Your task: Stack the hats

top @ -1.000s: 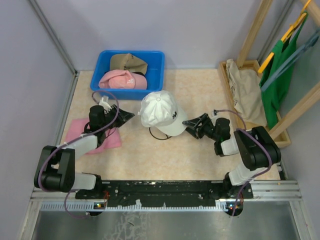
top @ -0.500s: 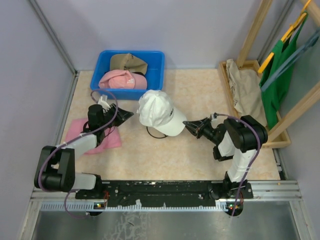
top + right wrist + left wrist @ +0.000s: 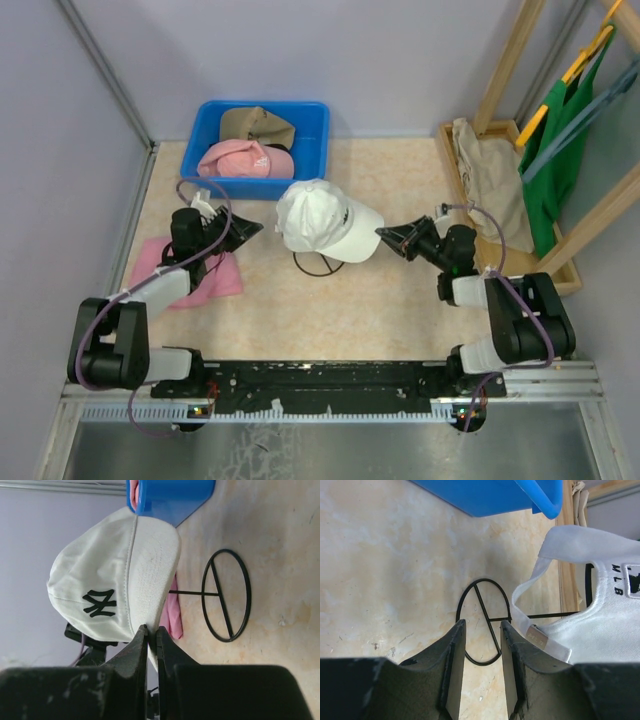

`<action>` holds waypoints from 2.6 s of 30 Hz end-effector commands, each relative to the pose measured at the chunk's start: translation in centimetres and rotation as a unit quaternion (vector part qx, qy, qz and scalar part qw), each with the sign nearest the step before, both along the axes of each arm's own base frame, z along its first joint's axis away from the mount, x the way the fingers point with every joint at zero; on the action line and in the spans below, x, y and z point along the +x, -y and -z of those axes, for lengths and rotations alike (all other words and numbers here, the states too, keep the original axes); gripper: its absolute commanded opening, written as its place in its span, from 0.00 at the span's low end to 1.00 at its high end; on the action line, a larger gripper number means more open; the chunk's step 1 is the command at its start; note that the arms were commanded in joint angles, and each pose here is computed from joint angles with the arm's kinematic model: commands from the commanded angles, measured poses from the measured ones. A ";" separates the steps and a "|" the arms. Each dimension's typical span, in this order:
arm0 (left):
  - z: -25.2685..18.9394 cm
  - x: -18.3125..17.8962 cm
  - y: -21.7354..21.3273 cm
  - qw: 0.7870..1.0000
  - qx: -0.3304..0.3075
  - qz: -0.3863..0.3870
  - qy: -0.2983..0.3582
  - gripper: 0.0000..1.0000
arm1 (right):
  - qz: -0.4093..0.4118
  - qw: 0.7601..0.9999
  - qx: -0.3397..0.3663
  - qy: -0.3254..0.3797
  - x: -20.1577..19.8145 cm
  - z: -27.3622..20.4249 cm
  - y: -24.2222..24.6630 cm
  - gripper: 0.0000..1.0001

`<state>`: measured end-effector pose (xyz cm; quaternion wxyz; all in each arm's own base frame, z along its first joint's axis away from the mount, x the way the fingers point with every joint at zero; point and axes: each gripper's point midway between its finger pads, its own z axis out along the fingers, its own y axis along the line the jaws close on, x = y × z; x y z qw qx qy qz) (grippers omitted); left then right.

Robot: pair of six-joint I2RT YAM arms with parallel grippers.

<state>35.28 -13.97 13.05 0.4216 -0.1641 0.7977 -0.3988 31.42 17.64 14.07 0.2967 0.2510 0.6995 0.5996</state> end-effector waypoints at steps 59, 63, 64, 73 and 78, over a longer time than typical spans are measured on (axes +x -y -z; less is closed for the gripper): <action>-2.6 22.6 -8.9 0.959 0.281 0.021 0.026 0.88 | 0.049 0.969 -0.241 0.027 1.1 0.5 5.1 0.75; -2.6 24.5 -9.3 0.958 0.285 0.010 0.035 0.88 | 0.050 0.969 -0.242 0.028 1.2 0.4 5.1 0.75; -2.4 25.0 -9.3 0.958 0.284 0.010 0.033 0.88 | 0.049 0.969 -0.242 0.028 1.2 0.4 5.1 0.75; -1.8 27.8 -10.4 0.954 0.298 -0.020 0.040 0.89 | 0.050 0.968 -0.245 0.029 1.1 0.2 5.2 0.74; -0.1 28.2 -10.0 0.954 0.300 -0.003 0.019 0.83 | 0.050 0.969 -0.242 0.031 1.1 0.1 5.1 0.74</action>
